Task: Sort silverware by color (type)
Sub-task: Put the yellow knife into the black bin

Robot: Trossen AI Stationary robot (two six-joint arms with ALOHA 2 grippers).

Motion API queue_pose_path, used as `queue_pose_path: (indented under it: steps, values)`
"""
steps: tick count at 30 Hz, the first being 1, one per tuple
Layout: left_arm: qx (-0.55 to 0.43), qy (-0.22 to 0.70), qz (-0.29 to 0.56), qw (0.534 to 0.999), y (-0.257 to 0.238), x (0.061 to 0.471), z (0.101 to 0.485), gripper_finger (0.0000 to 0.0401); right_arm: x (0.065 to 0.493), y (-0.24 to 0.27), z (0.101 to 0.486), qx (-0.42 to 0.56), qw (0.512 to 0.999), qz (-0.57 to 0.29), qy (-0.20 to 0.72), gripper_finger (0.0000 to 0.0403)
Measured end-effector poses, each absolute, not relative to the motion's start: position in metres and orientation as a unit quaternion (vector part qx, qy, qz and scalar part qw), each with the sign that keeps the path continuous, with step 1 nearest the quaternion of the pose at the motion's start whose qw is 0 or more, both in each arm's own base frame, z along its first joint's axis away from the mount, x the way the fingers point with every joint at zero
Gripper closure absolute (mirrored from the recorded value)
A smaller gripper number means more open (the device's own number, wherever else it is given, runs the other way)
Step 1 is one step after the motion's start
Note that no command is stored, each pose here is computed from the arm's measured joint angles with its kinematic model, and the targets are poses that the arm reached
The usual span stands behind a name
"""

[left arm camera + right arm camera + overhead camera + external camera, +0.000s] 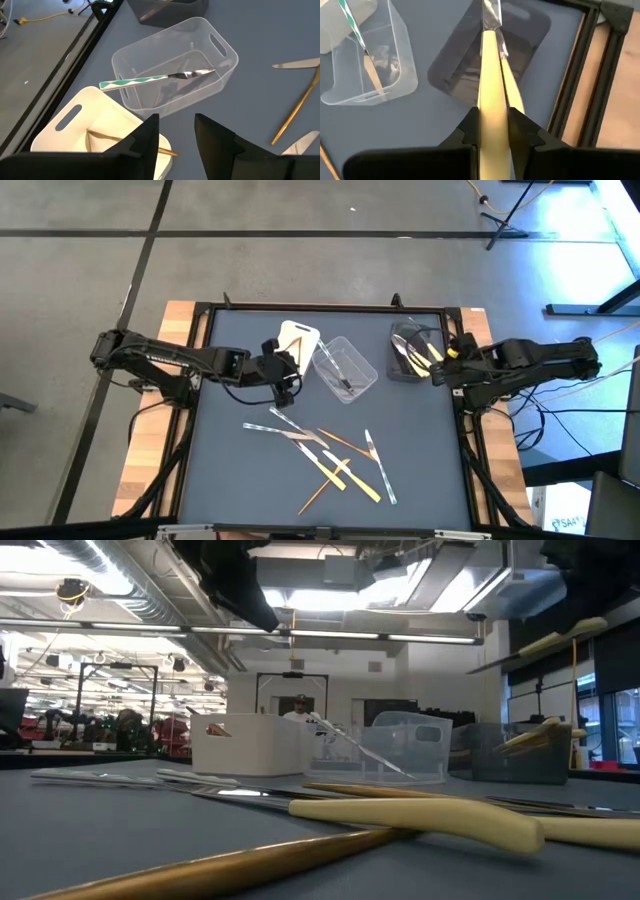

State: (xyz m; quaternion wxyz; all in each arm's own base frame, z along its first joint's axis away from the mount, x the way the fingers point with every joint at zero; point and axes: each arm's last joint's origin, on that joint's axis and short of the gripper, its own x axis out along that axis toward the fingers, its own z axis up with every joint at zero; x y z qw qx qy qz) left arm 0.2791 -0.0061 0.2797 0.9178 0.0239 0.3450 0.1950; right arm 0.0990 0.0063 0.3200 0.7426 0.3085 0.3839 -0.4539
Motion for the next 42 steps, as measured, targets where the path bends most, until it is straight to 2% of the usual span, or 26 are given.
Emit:
queue_pose_path:
  steps: [6, 18, 30, 42]
  values:
    - [0.024, 0.345, 0.196, 0.918, -0.006, 0.279, 0.28, 0.0282, 0.111, 0.009, 0.313, 0.345, 0.693, -0.443, 0.452, 0.0354]
    - [0.024, 0.345, 0.196, 0.917, -0.006, 0.279, 0.28, 0.0282, 0.149, -0.025, 0.292, 0.291, 0.631, -0.468, 0.545, 0.0354]
    - [0.024, 0.346, 0.196, 0.917, -0.006, 0.279, 0.28, 0.0282, 0.176, -0.069, 0.267, 0.285, 0.602, -0.437, 0.605, 0.0354]
    - [0.023, 0.345, 0.196, 0.917, -0.006, 0.279, 0.28, 0.0282, 0.182, -0.097, 0.251, 0.288, 0.574, -0.437, 0.63, 0.0354]
